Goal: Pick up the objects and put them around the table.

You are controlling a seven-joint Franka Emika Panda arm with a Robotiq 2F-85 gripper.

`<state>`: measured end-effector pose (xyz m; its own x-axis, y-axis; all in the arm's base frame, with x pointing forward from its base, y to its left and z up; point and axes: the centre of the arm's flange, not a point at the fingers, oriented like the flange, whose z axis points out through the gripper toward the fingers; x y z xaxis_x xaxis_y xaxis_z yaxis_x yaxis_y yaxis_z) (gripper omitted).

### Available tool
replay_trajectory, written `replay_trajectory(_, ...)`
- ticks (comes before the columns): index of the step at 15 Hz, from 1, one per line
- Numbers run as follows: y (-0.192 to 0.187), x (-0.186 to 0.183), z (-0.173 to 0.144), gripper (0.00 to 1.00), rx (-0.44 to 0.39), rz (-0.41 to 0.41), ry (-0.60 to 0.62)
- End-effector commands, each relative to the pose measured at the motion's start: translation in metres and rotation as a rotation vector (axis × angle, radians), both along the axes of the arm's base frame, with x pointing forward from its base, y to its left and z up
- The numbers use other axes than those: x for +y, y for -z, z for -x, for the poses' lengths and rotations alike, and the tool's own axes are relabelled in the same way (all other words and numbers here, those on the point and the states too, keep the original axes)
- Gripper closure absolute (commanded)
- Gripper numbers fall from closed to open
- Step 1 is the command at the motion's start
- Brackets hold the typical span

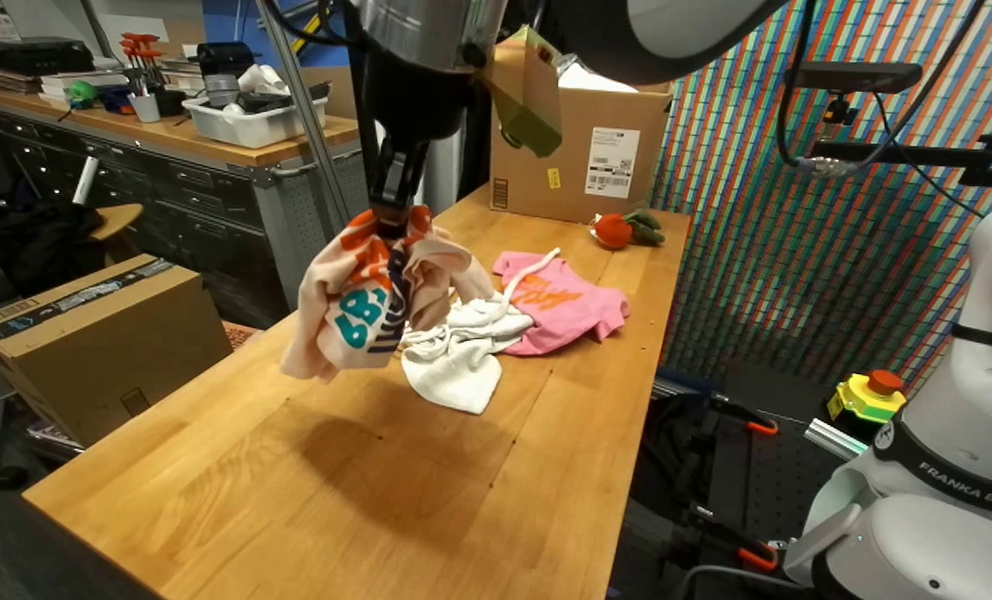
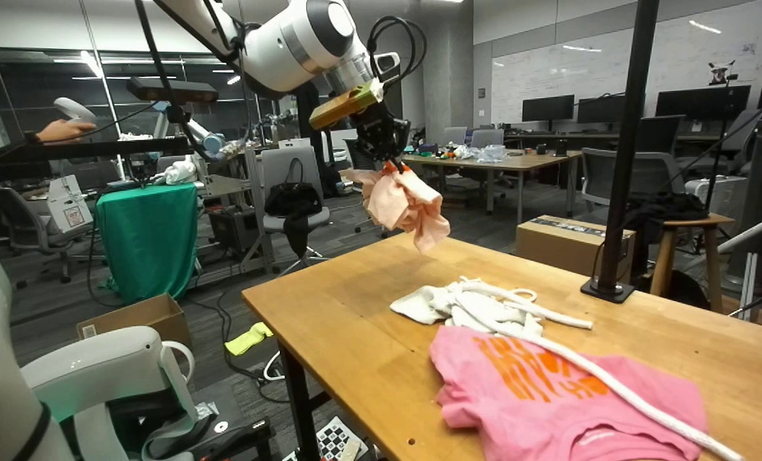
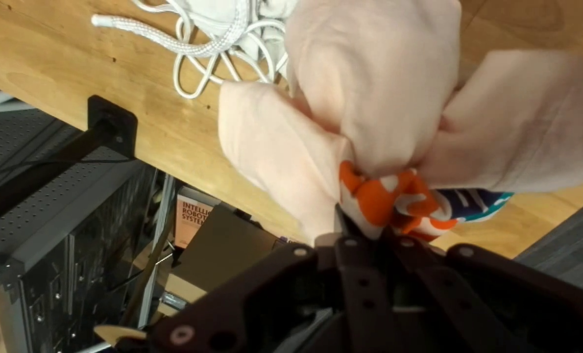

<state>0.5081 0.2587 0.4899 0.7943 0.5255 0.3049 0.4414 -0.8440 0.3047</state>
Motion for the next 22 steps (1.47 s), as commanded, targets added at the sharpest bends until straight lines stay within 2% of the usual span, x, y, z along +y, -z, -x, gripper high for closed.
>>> replay_trajectory(1,0.010,0.043,-0.008,0.93,0.021,0.063,-0.035)
replay_trajectory(5,0.030,0.076,-0.014,0.93,0.042,0.097,-0.052)
replay_trajectory(8,0.039,0.100,-0.037,0.93,0.052,0.108,-0.046)
replay_trajectory(11,0.041,0.124,-0.067,0.93,0.068,0.072,-0.056)
replay_trajectory(14,0.048,0.144,-0.097,0.93,0.043,0.029,-0.049)
replay_trajectory(19,0.059,0.159,-0.132,0.93,-0.017,-0.032,-0.016)
replay_trajectory(22,0.066,0.163,-0.147,0.92,-0.021,-0.044,-0.002)
